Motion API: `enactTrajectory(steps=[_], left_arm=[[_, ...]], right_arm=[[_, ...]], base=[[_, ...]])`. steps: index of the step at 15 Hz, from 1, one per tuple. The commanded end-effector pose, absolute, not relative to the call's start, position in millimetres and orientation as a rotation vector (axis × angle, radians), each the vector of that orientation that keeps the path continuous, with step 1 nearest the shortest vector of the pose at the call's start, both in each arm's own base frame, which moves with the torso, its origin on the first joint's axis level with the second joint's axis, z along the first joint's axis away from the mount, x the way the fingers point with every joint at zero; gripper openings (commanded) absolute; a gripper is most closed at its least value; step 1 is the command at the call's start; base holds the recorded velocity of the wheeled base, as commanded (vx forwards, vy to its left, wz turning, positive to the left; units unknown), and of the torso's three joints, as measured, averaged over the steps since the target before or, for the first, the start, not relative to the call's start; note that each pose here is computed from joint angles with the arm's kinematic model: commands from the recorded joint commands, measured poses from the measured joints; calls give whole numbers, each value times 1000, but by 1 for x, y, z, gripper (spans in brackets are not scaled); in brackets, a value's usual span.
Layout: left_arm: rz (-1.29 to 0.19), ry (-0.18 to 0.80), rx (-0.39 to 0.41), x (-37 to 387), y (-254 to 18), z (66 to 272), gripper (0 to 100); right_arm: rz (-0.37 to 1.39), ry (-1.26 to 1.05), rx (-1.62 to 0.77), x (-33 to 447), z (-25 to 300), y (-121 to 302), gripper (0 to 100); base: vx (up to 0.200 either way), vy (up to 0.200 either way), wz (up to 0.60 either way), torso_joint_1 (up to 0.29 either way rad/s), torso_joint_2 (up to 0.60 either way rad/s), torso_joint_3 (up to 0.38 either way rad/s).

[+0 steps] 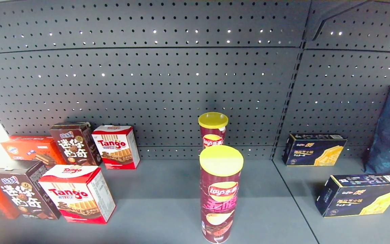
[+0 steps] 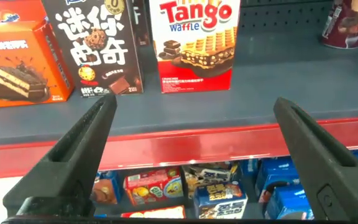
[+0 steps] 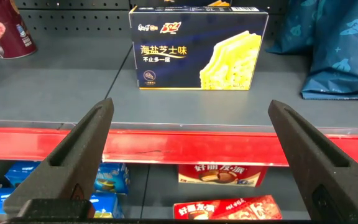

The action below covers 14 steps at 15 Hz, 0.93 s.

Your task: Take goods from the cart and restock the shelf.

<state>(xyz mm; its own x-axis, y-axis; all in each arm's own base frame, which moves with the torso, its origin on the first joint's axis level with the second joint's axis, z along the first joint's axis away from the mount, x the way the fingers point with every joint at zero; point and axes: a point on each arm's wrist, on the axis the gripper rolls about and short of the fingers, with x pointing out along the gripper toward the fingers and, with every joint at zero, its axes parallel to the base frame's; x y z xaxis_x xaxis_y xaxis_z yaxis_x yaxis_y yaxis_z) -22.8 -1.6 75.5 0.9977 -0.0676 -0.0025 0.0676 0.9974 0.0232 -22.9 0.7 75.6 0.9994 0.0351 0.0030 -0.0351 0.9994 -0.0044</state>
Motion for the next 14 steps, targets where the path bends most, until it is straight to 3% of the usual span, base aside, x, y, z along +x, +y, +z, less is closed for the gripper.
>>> enactTrajectory(steps=[1,13,14], left_arm=[[-66,1,21,-23,-2,75,100],[-66,1,23,-23,-2,75,100],[-68,1,23,-23,-2,75,100]], right_arm=[[35,-2,-5,-23,76,1,100],[35,-2,-6,-23,76,1,100],[35,-2,-6,-23,76,1,100]], base=[[0,0,0,0,0,0],[0,0,0,0,0,0],[-200,0,0,2,2,7]])
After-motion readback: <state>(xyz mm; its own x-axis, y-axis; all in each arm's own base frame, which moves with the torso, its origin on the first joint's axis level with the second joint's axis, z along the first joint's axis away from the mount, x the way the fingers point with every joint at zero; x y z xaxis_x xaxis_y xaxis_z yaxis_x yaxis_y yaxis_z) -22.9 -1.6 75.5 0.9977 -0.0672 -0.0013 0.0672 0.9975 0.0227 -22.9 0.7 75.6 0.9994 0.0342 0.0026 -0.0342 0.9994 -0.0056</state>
